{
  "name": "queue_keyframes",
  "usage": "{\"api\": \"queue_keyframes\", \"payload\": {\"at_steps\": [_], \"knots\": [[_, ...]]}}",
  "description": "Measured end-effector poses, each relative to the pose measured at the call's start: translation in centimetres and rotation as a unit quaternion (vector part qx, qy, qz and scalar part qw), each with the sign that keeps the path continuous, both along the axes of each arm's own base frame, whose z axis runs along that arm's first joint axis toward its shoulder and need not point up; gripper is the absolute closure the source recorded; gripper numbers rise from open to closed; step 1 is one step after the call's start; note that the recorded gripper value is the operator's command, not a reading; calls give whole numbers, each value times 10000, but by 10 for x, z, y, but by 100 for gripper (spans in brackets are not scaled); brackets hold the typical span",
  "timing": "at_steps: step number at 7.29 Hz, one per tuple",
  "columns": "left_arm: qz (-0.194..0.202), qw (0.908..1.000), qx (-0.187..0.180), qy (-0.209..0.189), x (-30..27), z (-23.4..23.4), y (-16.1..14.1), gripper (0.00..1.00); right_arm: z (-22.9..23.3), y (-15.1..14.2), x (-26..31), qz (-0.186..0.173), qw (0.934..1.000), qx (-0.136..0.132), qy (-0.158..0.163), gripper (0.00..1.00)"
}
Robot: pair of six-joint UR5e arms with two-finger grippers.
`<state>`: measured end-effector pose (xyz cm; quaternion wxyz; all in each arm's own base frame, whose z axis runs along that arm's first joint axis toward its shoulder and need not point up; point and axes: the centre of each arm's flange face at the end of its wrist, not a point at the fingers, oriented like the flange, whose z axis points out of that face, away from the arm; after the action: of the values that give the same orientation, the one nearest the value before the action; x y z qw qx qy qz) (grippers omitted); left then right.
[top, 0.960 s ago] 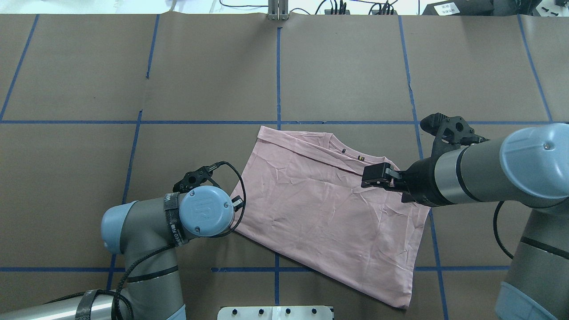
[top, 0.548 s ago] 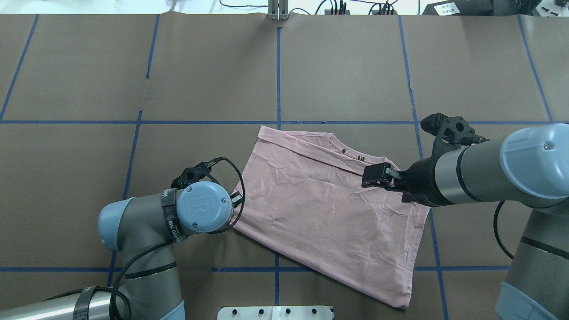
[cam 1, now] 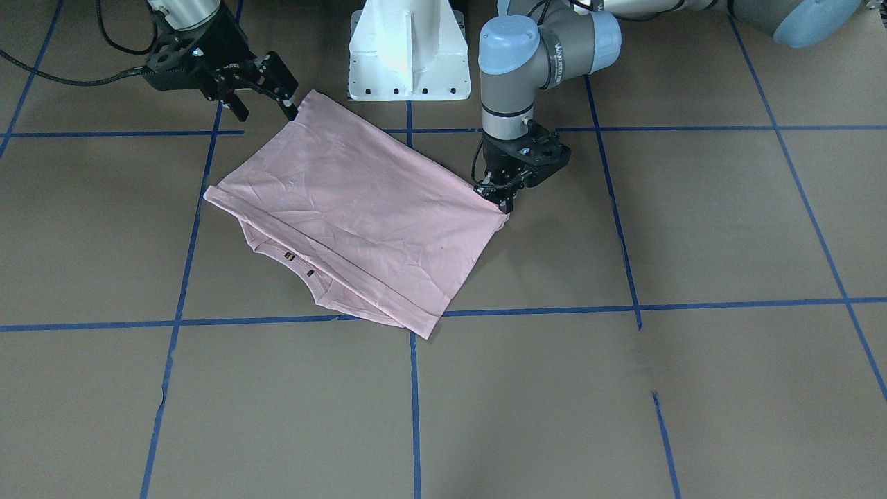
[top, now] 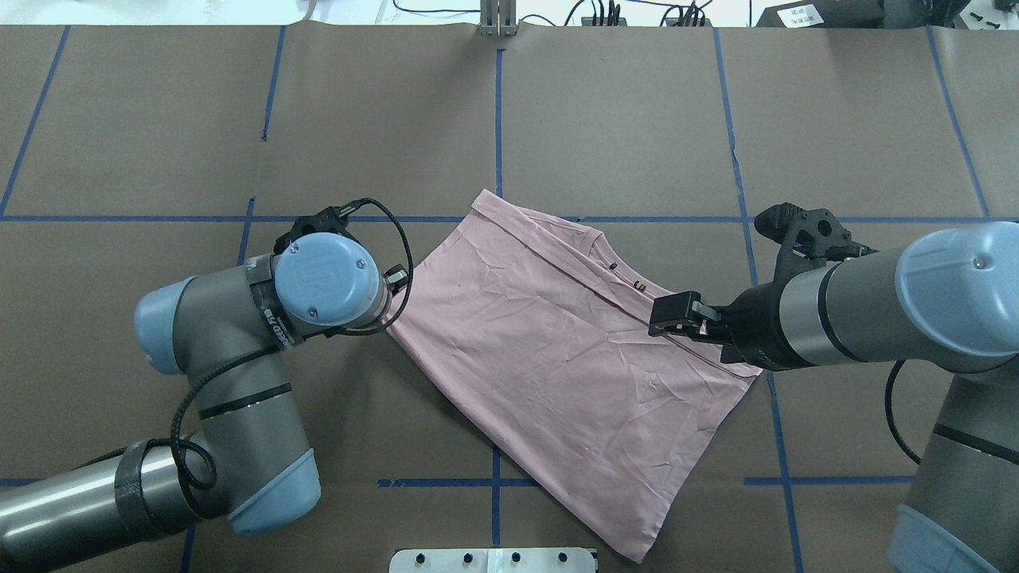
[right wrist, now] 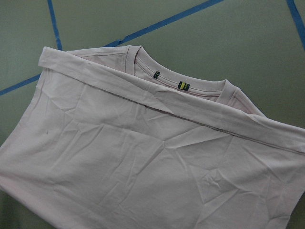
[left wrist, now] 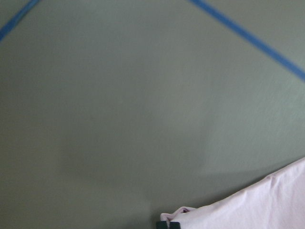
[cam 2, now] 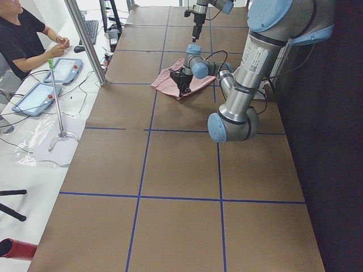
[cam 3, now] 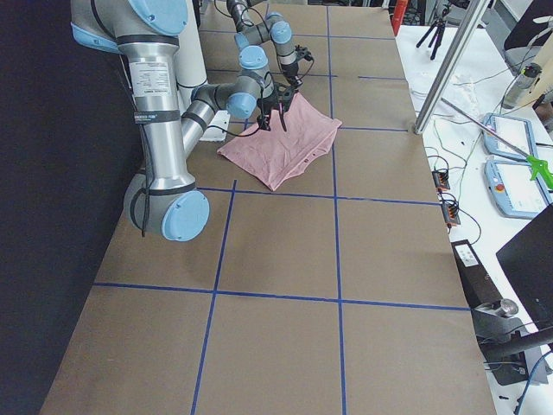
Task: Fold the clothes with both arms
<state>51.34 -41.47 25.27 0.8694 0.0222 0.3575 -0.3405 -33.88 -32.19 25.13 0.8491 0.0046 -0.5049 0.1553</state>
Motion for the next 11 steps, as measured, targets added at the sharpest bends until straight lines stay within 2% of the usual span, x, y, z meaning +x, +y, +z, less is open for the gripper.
{"api": "queue_keyframes", "payload": {"at_steps": [3, 5, 7, 9, 10, 11], "knots": [[-279, 9968, 735, -151, -9, 2, -66, 100, 0, 0, 0, 16, 10000, -2, 4, 0], [-347, 9918, 1220, -163, -6, 5, -134, 100, 0, 0, 1, 34, 10000, -2, 0, 0], [-249, 9802, 1955, -209, 5, 6, -193, 100, -1, 0, 1, 41, 10000, 6, -11, 0], [-272, 9643, 2618, -285, 28, 11, -230, 100, -2, -1, 0, 44, 10000, 8, -12, 0], [-336, 9598, 2770, -305, 35, 11, -239, 6, -2, -1, 0, 53, 10000, 11, -10, 0], [-389, 9577, 2833, -330, 38, 13, -244, 0, -2, -2, 1, 67, 10000, 14, -15, 0]]}}
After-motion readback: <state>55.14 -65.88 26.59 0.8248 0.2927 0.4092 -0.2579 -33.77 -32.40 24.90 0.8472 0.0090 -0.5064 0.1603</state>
